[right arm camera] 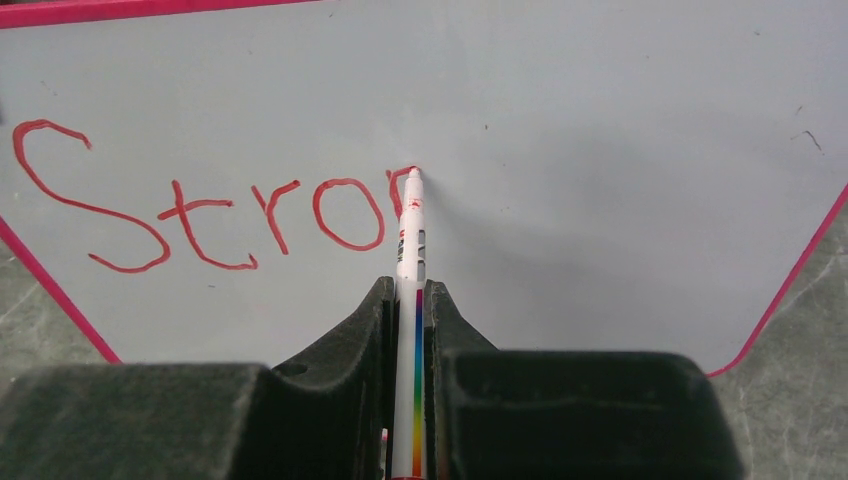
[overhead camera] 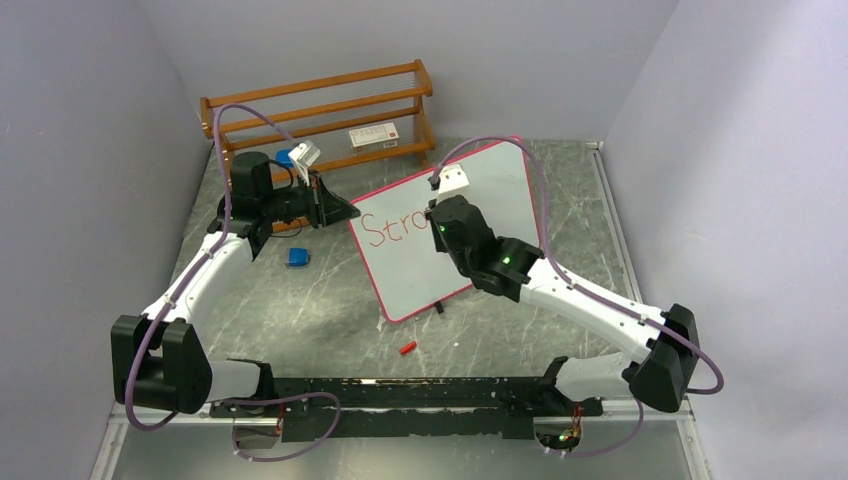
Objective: Write a sentence on the whiteboard
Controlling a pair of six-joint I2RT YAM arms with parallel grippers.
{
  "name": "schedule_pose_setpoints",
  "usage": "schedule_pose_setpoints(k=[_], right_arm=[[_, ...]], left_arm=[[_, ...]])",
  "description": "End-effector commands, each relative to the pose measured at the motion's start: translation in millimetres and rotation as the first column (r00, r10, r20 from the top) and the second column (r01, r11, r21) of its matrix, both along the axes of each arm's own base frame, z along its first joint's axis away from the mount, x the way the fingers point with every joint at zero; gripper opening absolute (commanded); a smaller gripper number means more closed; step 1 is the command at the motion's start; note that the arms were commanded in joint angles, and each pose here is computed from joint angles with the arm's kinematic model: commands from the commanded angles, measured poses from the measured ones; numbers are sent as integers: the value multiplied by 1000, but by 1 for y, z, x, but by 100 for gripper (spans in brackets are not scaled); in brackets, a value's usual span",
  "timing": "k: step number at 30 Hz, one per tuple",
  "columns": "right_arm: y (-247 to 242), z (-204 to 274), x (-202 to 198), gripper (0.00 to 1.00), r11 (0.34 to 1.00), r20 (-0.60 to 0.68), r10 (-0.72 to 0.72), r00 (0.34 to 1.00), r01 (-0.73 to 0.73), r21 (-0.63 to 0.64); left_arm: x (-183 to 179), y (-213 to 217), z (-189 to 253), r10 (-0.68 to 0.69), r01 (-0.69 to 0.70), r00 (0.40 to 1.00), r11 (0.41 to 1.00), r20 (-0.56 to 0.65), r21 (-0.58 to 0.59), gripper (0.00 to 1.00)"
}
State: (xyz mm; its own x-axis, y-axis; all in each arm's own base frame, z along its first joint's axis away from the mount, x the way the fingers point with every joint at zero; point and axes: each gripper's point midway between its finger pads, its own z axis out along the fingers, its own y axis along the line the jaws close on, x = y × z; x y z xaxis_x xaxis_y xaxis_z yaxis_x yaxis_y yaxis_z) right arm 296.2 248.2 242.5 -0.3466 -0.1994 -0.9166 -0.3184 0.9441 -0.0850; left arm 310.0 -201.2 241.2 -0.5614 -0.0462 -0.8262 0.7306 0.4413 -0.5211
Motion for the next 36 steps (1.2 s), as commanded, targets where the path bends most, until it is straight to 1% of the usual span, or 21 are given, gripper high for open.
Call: schedule_pose_setpoints(k=[1, 24, 36], right_arm=[[-8, 15, 8, 0, 999, 38, -43, 998, 42, 21], [-19, -17, -6, 0, 999, -54, -37, 998, 37, 4], [-23, -23, -10, 0, 999, -69, -42, 997, 42, 3]], left_arm=[[-9, -6, -27, -31, 34, 998, 998, -53, 57, 5], [-8, -6, -28, -28, 32, 998, 998, -53, 60, 5], [-8, -6, -28, -28, 31, 998, 998, -53, 61, 5]])
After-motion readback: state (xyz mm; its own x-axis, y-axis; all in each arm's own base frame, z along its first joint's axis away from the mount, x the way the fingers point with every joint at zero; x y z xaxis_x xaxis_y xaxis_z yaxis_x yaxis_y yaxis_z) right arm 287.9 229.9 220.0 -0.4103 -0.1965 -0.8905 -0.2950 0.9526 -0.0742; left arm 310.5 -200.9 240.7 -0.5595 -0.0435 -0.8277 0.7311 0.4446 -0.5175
